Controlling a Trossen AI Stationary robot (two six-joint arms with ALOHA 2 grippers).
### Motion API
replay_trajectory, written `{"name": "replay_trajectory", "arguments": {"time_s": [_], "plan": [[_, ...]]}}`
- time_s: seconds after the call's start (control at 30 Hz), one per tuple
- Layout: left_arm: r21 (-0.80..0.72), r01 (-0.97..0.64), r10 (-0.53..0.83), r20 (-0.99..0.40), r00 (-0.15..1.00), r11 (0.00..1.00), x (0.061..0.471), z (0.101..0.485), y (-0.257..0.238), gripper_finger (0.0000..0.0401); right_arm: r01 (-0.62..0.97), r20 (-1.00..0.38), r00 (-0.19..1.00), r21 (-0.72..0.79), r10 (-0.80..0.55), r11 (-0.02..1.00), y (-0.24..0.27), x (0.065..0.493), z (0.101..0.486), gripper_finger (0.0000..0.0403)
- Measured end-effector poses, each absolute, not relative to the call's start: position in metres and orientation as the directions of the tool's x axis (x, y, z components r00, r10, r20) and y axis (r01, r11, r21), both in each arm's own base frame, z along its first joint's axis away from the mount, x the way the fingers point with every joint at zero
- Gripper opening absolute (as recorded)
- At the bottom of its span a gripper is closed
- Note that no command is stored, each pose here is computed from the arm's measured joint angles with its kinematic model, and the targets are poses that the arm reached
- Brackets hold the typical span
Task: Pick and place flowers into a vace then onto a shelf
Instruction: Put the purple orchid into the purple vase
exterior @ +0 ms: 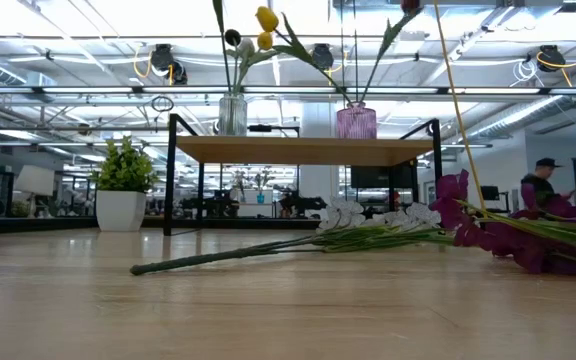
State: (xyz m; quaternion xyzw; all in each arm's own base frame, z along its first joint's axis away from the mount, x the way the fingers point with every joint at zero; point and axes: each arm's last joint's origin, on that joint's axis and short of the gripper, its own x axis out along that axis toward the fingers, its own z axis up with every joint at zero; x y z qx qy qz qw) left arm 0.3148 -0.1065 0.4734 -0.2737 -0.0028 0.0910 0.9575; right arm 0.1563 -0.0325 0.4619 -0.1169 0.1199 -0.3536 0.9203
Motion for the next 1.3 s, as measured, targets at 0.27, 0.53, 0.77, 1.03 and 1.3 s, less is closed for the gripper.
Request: {"name": "replay_trajectory", "arguments": {"time_s": [0.27,0.53,0.77,1.03,1.3], "plan": [[-0.520,-0.177,0.176,-0.052,0.983,0.836,0.315,0.473,-0.107,0.0198,0.578,-0.071,0.789,-0.249,-0.610,0.777,-0.021,0.124,0.473,0.0191],[-0.507,-0.195,0.179,-0.081,0.980,0.840,0.314,0.470,-0.106,0.0198,0.136,-0.184,0.974,0.021,-0.130,0.991,0.003,0.118,0.463,0.0186],[-0.543,-0.240,0.183,-0.157,0.970,0.805,0.313,0.461,-0.106,0.0198,0.123,-0.604,0.791,0.316,0.099,0.941,0.024,0.139,0.408,0.0185],[-0.551,-0.305,0.149,-0.309,0.939,0.777,0.334,0.430,-0.111,0.0198,0.244,-0.810,0.394,0.548,0.435,0.800,0.061,0.150,0.304,0.0185],[-0.540,-0.347,0.173,-0.347,0.922,0.767,0.350,0.414,-0.109,0.0198,0.380,-0.711,0.369,0.703,0.598,0.601,0.094,0.158,0.218,0.0185]]}}
